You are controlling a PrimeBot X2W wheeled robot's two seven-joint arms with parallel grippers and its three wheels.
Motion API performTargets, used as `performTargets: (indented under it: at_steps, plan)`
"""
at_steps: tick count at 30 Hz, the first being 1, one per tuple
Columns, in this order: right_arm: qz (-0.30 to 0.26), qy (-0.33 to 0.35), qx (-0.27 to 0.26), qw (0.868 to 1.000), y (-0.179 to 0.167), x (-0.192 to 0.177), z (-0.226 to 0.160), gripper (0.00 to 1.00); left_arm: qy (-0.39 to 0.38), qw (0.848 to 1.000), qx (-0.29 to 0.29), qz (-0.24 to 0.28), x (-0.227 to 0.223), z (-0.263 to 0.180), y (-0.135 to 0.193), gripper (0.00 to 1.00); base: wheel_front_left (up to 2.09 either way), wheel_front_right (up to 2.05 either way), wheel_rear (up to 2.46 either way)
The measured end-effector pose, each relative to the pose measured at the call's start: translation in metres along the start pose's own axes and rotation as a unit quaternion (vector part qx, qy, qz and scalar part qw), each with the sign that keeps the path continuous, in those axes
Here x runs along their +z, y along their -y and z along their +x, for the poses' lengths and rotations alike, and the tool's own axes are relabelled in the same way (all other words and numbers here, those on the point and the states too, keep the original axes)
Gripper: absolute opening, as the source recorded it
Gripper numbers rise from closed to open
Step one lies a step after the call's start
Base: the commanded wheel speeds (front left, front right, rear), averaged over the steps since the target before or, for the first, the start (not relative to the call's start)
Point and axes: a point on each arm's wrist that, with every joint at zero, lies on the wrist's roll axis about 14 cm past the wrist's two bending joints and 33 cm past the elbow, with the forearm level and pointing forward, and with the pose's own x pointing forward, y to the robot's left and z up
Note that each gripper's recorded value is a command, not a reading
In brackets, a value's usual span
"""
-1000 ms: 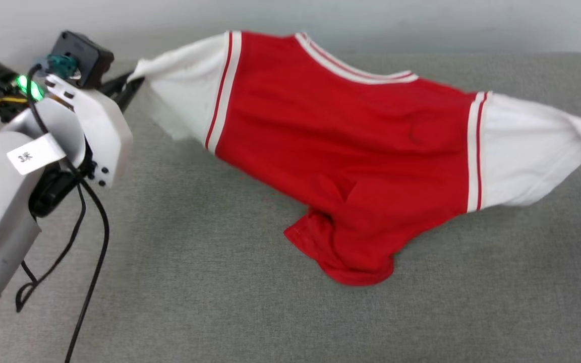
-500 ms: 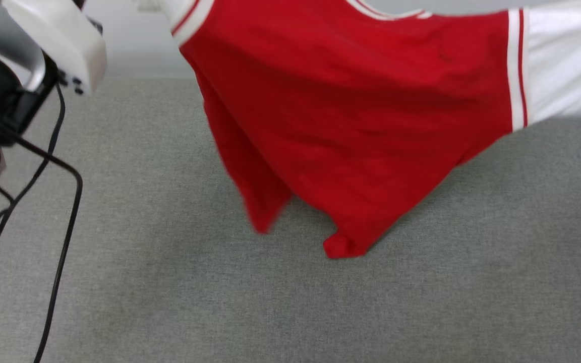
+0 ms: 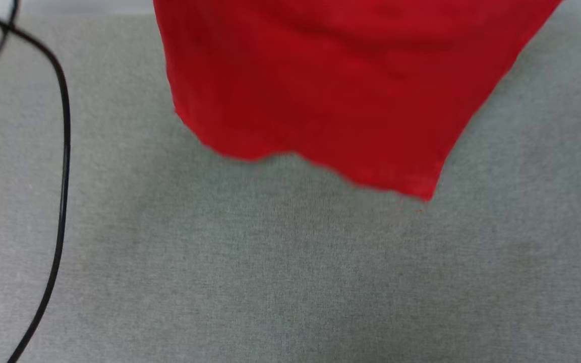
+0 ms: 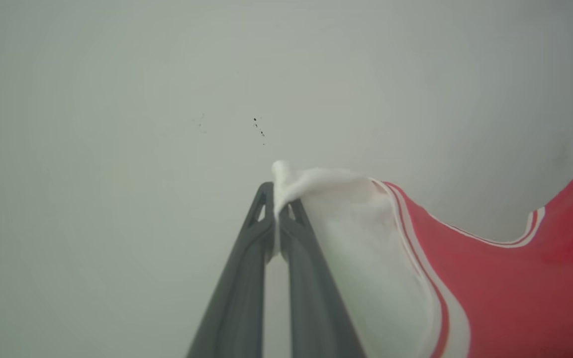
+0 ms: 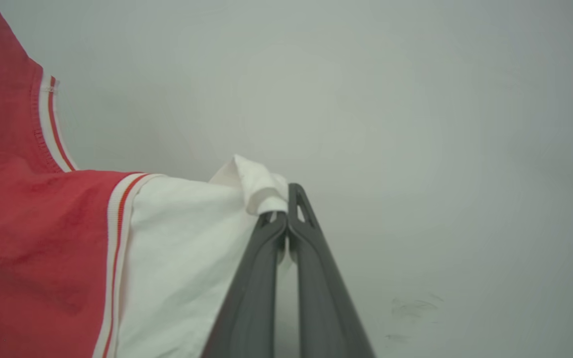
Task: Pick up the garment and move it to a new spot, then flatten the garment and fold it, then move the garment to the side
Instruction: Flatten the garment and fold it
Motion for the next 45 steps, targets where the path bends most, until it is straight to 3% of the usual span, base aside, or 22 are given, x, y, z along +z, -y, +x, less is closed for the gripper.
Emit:
performTargets:
  at_steps: [14, 24, 34, 45]
  plan:
    - [-0.032, 0.023, -0.049, 0.998, 0.035, -0.006, 0.108, 0.00, 0.030, 0.999, 0.037, -0.006, -0.048, 0.083, -0.016, 0.00, 0.00, 0.00, 0.00]
    - [-0.022, 0.001, -0.035, 0.999, 0.023, -0.047, 0.136, 0.00, -0.006, 0.999, 0.037, -0.027, -0.106, 0.089, -0.010, 0.00, 0.00, 0.00, 0.00]
    - [0.017, -0.038, 0.009, 0.999, -0.009, -0.108, 0.109, 0.00, -0.053, 0.995, 0.027, -0.079, -0.166, 0.046, 0.016, 0.00, 0.00, 0.00, 0.00]
    - [0.059, -0.111, 0.058, 0.990, -0.048, -0.170, 0.022, 0.00, -0.130, 0.981, 0.035, -0.141, -0.209, -0.060, 0.059, 0.00, 0.00, 0.00, 0.00]
